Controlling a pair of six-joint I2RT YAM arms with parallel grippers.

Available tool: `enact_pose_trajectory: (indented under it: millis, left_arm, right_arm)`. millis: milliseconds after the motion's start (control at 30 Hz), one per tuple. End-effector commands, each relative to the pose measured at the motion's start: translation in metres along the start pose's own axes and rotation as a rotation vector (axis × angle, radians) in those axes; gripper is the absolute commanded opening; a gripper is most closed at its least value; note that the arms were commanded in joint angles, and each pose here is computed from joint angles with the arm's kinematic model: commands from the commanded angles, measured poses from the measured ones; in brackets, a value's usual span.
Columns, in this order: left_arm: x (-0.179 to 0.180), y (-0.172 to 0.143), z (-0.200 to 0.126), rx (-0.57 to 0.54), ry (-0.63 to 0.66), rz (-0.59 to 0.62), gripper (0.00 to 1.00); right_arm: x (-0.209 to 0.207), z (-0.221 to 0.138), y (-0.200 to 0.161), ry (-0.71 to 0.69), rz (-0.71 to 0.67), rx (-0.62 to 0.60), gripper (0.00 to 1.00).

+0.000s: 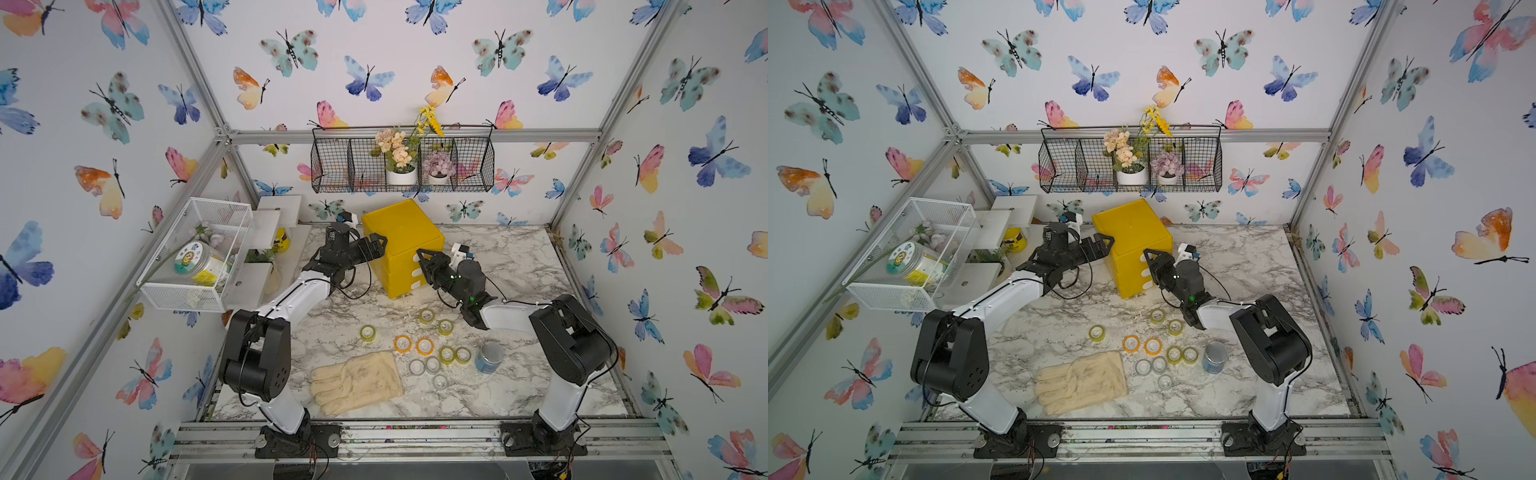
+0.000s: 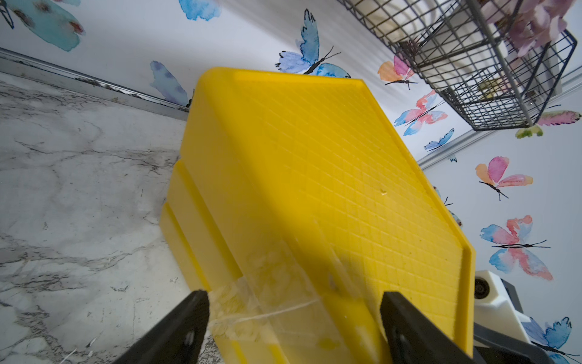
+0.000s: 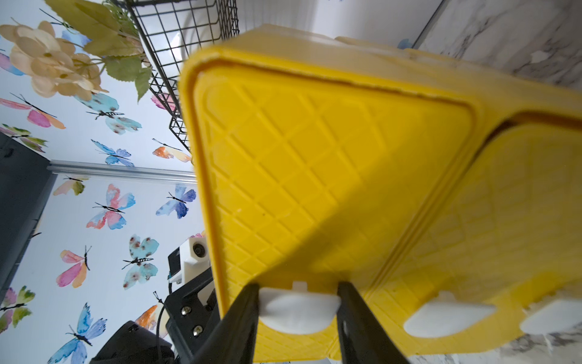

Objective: Place the transparent tape into the drawer according to color
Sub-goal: Open the drawer in the storage box.

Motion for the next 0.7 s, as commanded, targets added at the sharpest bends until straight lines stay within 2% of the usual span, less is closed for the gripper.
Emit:
enact_pose_trajectory:
  millis: [0,333,667]
  left_arm:
    - [0.011,-0.038,0.004,0.16,0.035,-0.007,0.89]
    - [0.009,-0.036,0.004,0.154,0.031,-0.015,0.9]
    - [0.006,-0.032,0.006,0.145,0.014,-0.045,0.91]
  right_arm:
    - [0.002,0.005,0.0,0.015,-0.003,-0.012,0.38]
    - [0.008,-0.001,-0.004,0.051,-0.047,0.019,0.33]
    - [0.002,-0.04,-0.013,0.061,-0.039,0.043,0.32]
Point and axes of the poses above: each gripper's point midway between its finger pads, its own z axis out along the fingers, its own x axis along the line the jaws close on, y = z × x, the point moved 6 cm from there along -z, back along the fingers, and after that the axes turned 2 degrees about z, right-handed, at the moved point
